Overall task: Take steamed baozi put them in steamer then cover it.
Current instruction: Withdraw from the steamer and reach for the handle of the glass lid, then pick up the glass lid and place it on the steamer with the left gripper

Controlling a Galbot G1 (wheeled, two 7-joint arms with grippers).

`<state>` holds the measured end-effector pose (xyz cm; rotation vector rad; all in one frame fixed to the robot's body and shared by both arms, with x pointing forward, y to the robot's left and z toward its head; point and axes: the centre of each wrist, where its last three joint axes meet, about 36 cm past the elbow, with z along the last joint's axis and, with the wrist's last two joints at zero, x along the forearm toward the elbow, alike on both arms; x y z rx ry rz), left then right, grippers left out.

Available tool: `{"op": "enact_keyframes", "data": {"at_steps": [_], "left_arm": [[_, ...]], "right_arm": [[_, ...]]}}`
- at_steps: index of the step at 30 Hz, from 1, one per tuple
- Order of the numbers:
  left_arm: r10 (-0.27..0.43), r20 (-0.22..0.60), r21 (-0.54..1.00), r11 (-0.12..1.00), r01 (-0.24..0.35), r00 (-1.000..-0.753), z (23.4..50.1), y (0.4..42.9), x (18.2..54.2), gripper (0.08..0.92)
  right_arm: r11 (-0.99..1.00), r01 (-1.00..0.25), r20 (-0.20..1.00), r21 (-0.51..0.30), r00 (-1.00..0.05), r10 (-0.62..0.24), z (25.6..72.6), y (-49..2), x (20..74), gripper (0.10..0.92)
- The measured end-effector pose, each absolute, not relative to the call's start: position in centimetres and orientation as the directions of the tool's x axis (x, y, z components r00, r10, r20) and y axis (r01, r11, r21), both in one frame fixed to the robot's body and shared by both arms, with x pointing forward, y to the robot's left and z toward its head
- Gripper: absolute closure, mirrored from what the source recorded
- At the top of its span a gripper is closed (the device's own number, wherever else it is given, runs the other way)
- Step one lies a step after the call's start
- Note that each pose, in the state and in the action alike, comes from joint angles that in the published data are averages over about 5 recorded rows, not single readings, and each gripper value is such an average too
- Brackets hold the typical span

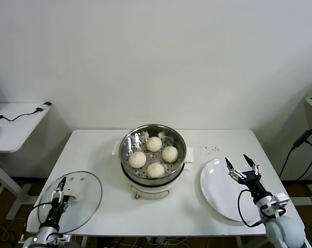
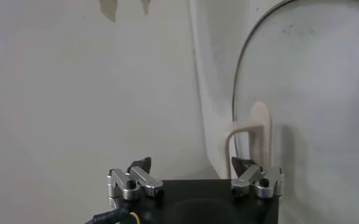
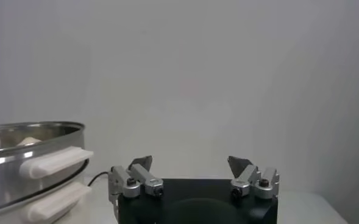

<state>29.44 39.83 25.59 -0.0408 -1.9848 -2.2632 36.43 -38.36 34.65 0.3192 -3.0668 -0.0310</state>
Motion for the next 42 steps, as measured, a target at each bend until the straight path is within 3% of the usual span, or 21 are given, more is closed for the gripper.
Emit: {"op": "enact_keyframes", "data": {"at_steps": [5,26,34,42], "left_arm": [[-0.072,0.106,0.986,-0.119,0.115,-0.992,25.1,40.1,29.9,0.231],[-0.047,0.103,0.991,-0.08,0.107,-0.994,25.0,40.4,29.9,0.825],[-0.055,0.059,0.996,-0.066,0.062,-0.997,27.3,39.9,29.8,0.85],[-0.113,-0.022,0.997,-0.076,-0.013,-0.993,32.5,38.1,29.7,0.85]], "right_arm": [[0.978,-0.206,0.058,0.02,-0.977,-0.207,34.4,-38.4,36.3,0.2],[0.975,-0.22,0.063,-0.015,-0.974,-0.218,33.7,-38.1,36.3,0.2],[0.976,-0.215,0.063,-0.027,-0.975,-0.213,33.8,-38.6,36.4,0.2],[0.978,-0.206,0.061,-0.037,-0.977,-0.204,33.7,-39.0,36.8,0.2]]}}
